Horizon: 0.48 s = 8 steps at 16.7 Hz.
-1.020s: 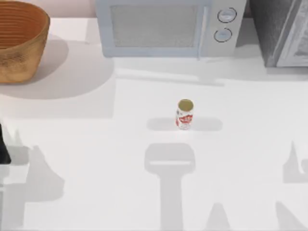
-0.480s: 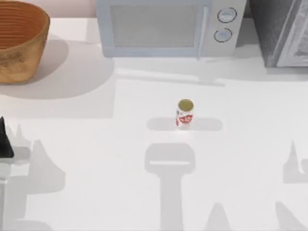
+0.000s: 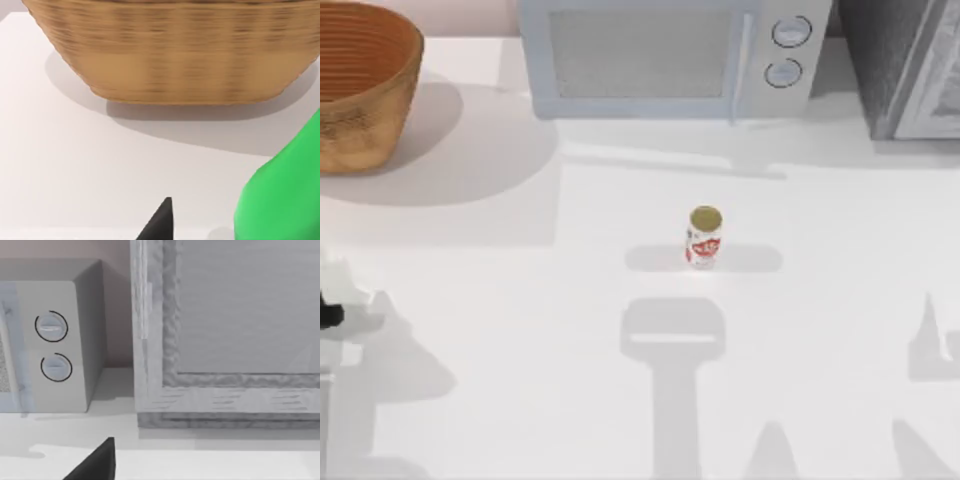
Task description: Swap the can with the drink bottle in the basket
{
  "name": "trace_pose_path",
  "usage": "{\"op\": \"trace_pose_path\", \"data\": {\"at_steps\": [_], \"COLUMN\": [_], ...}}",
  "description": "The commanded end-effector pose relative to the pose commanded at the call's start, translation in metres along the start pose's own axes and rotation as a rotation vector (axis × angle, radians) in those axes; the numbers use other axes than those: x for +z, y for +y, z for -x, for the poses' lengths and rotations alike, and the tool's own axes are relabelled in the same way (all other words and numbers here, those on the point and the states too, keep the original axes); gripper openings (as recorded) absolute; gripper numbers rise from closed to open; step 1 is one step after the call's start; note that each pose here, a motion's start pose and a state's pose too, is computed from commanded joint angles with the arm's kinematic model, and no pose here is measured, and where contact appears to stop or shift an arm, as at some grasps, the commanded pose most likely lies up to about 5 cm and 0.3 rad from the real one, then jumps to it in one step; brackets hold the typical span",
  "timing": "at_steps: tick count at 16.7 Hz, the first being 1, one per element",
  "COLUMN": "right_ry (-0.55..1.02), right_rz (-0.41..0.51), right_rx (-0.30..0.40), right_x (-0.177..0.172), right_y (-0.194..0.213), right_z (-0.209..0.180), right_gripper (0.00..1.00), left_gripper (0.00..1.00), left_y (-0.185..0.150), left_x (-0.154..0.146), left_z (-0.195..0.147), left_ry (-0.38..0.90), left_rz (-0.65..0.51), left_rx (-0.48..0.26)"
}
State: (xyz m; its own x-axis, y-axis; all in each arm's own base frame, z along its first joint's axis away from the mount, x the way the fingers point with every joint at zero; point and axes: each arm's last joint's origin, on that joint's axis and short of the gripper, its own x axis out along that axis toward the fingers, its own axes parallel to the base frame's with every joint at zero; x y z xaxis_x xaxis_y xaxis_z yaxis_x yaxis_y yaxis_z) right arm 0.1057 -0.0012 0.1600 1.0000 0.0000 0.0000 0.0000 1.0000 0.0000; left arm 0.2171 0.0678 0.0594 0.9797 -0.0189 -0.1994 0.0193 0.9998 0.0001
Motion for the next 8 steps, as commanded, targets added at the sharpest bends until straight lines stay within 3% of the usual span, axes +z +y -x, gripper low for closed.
{"op": "trace_pose_path", "data": {"at_steps": [6,8], "right_ry": [0.0,0.0], "right_rz": [0.0,0.0], "right_rx": [0.0,0.0], "right_x": [0.0,0.0], "right_y": [0.0,0.0], "right_z": [0.0,0.0], "right_gripper": [1.0,1.0], "left_gripper": [0.02,0.0], "left_y": [0.0,0.0], "left_x": [0.0,0.0], "left_z": [0.0,0.0], "left_ry": [0.0,0.0], "left_rz": [0.0,0.0], "left_rx": [0.0,0.0]}}
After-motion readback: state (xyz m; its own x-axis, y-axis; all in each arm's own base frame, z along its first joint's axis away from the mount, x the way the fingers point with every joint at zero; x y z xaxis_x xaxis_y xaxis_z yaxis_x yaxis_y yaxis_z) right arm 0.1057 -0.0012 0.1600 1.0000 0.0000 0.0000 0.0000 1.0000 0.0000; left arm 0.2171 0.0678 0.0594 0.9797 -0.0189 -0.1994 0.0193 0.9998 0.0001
